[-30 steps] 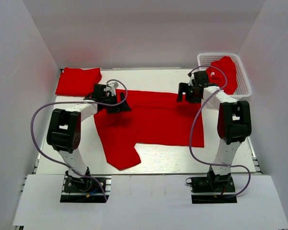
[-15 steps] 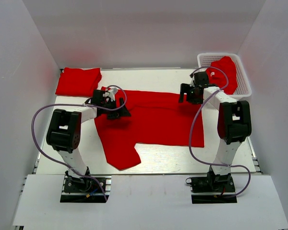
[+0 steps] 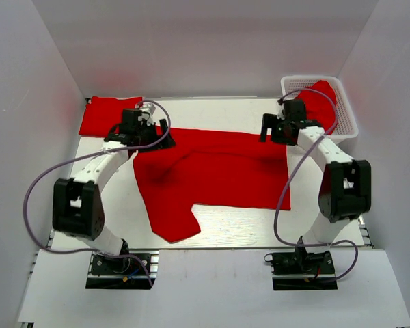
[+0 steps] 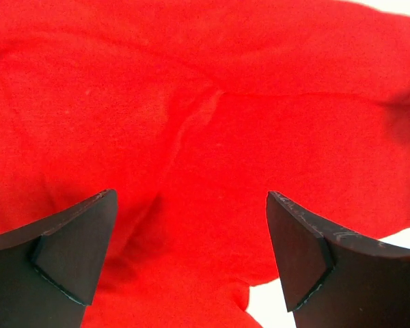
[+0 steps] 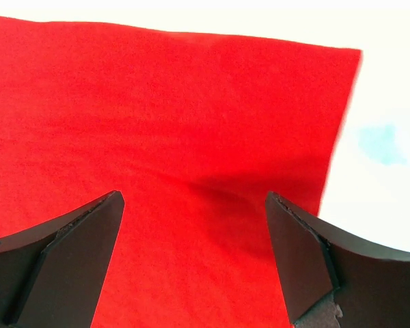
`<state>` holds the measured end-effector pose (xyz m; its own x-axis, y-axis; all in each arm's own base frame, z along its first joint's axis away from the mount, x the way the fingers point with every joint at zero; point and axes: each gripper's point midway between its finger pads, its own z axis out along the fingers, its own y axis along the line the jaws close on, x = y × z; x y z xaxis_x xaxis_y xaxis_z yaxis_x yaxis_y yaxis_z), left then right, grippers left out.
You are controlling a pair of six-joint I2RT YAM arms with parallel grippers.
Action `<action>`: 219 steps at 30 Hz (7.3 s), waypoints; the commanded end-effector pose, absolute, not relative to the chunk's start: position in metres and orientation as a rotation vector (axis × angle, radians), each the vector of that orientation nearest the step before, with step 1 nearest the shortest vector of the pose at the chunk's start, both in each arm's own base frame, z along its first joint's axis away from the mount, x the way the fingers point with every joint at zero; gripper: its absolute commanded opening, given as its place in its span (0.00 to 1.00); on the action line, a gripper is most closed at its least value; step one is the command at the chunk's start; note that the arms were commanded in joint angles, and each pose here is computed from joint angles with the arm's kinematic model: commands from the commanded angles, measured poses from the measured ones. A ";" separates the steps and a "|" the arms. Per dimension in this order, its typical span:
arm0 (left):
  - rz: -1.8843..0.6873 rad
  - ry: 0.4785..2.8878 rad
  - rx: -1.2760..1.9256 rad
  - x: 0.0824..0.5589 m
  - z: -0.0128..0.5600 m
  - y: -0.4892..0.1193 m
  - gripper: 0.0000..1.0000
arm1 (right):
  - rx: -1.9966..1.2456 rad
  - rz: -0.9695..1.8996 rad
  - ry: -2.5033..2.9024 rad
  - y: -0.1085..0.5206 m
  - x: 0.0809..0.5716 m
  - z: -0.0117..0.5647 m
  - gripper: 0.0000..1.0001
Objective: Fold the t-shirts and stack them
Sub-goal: Fold the flattened tshirt in 1/3 of the way, then grap the side of the flattened tshirt closest away from the robot with both arms, then fold the other side of the tshirt into a rectangle
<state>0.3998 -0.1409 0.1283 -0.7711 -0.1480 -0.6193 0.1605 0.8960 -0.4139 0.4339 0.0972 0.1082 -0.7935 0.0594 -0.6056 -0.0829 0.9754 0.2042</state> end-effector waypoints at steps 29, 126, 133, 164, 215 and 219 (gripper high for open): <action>-0.386 3.127 0.078 0.083 0.052 -0.148 0.97 | 0.607 -0.056 2.446 0.015 0.265 0.086 0.90; -0.091 2.693 -0.139 0.267 0.133 -0.170 0.00 | 0.503 0.175 2.587 0.055 0.276 0.067 0.00; -0.031 2.587 -0.196 0.290 0.148 -0.155 0.00 | 0.490 0.152 2.545 0.053 0.295 0.078 0.00; -0.052 2.215 -0.014 0.383 0.174 -0.152 0.00 | 0.472 0.121 2.504 0.054 0.349 0.097 0.00; -0.175 2.078 0.197 0.492 0.127 -0.168 0.00 | 0.661 -0.058 2.528 0.034 0.369 0.065 0.14; -0.172 2.064 0.205 0.499 0.127 -0.170 0.00 | 0.655 -0.082 2.525 0.031 0.379 0.067 0.37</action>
